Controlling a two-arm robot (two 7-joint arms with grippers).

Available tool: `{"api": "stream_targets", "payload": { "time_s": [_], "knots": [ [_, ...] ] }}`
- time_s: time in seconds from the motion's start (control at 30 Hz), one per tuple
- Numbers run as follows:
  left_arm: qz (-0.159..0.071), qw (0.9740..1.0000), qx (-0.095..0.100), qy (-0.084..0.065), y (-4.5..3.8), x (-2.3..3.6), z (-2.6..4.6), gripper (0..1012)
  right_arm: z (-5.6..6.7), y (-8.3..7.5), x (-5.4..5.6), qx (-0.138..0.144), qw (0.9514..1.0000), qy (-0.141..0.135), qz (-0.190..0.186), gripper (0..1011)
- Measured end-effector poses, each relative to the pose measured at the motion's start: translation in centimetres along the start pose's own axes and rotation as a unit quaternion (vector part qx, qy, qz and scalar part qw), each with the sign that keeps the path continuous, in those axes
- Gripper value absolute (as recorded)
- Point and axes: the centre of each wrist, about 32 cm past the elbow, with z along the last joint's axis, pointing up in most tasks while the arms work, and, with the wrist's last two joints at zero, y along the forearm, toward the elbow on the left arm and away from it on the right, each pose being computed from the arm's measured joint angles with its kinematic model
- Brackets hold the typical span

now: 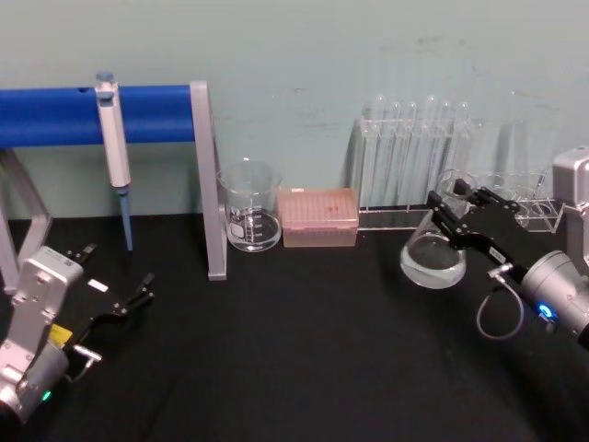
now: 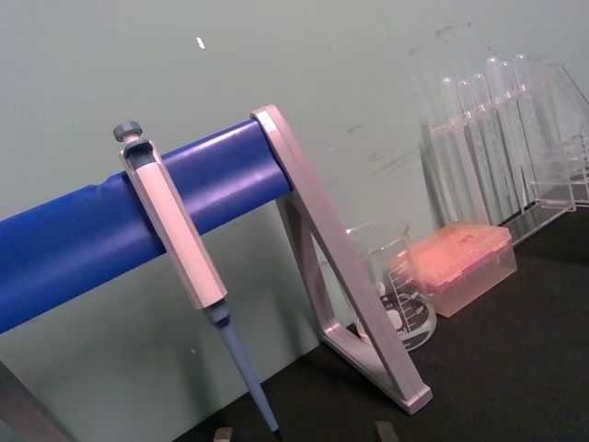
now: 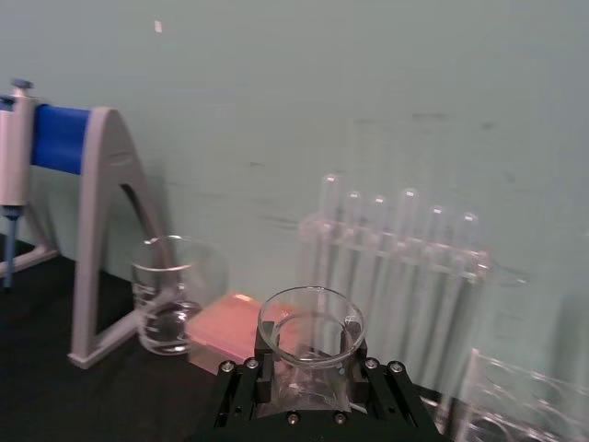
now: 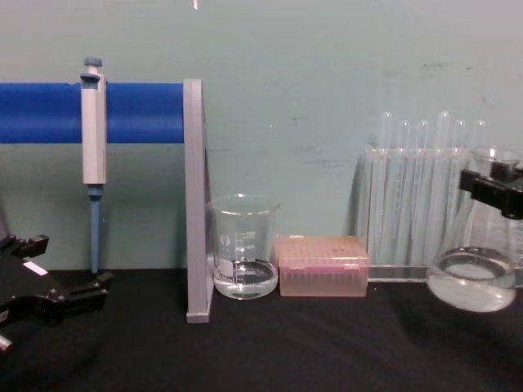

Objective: Grasp the erlenmeyer flask with one hand, shake it three times, then place it back.

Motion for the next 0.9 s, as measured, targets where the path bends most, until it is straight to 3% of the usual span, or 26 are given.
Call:
{"api": "stream_targets", "payload": {
  "time_s": [0.37, 0.6, 0.9],
  "knots": [
    [0.0, 1.0, 0.0, 0.0, 0.0, 0.0, 0.0, 1001, 0.3, 1.1, -1.9, 0.011, 0.9974, 0.003, 0.071, 457],
    [0.0, 1.0, 0.0, 0.0, 0.0, 0.0, 0.0, 1001, 0.5, 1.7, -3.5, 0.017, 0.9915, 0.009, 0.129, 457],
    [0.0, 1.0, 0.0, 0.0, 0.0, 0.0, 0.0, 1001, 0.6, 2.0, -4.6, 0.021, 0.9838, 0.016, 0.177, 457]
  ]
}}
